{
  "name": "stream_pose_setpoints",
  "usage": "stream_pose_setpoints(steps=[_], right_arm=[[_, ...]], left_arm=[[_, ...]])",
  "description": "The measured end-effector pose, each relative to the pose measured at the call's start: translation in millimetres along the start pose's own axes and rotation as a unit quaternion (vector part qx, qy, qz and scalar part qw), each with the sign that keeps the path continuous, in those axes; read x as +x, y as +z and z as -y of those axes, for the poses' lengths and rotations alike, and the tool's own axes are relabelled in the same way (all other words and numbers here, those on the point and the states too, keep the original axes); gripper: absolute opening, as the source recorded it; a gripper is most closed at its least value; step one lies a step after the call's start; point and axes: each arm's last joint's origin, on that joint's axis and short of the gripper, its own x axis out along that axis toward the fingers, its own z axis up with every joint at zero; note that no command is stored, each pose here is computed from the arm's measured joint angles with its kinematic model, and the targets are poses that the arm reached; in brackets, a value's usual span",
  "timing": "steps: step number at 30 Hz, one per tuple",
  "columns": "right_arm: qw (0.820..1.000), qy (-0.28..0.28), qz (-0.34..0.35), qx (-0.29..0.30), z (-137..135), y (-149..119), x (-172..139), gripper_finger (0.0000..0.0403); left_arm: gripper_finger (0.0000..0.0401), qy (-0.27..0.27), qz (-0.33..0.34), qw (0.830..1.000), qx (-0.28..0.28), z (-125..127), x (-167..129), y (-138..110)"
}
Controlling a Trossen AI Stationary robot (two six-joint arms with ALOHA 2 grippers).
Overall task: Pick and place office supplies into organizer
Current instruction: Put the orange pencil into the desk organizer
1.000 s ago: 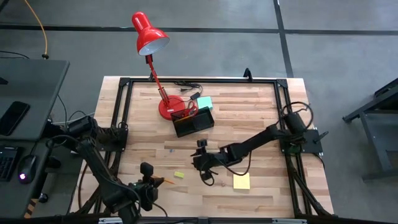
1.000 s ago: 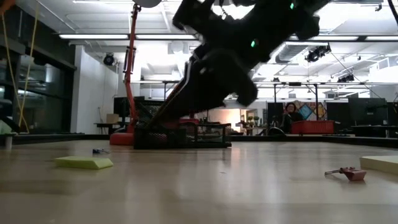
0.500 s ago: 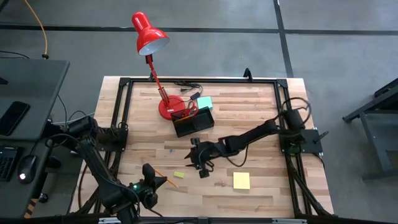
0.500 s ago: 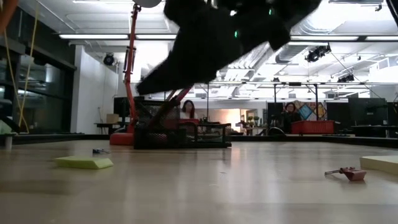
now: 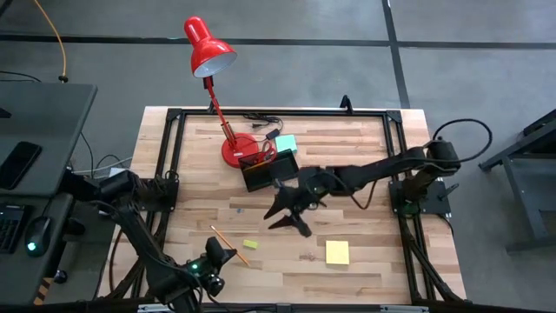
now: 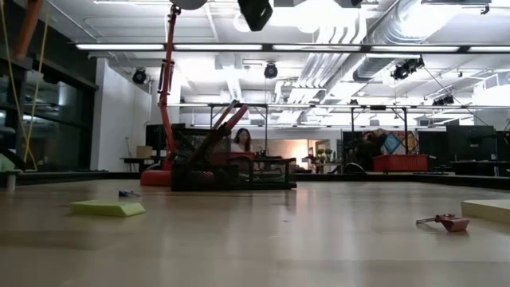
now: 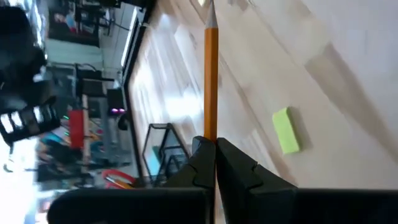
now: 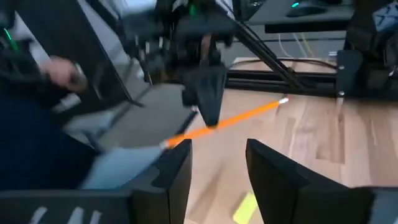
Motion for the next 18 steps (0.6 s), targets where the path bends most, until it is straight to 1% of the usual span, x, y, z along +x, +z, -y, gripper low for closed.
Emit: stream_pose_setpoints(steps=[2, 4, 6, 9, 11, 14, 18], right_arm=[[0.999, 0.02, 0.011, 0.028, 3, 5, -4, 0.014], [0.997, 0.054, 0.016, 0.056, 8, 7, -8, 0.014], [0.993, 0.084, 0.015, 0.085, 13, 9, -11, 0.014], [0.989, 0.081, 0.016, 0.126, 22, 10, -15, 0.014], [0.987, 0.074, 0.017, 0.141, 27, 10, -17, 0.014], [0.986, 0.068, 0.002, 0.155, 31, 6, -19, 0.014], [0.986, 0.077, -0.017, 0.149, 33, 1, -17, 0.014]], left_arm=[[0.0, 0.009, -0.006, 0.999, 0.032, 4, 5, 1], [0.0, 0.013, -0.014, 0.998, 0.066, 7, 10, 1], [0.0, 0.013, -0.028, 0.996, 0.084, 8, 18, 1], [0.0, 0.016, -0.049, 0.994, 0.099, 5, 31, -1], [0.0, 0.019, -0.063, 0.992, 0.108, 5, 38, -2], [0.0, 0.018, -0.081, 0.987, 0.139, 3, 47, -4], [0.0, 0.022, -0.094, 0.979, 0.181, 2, 54, -5]])
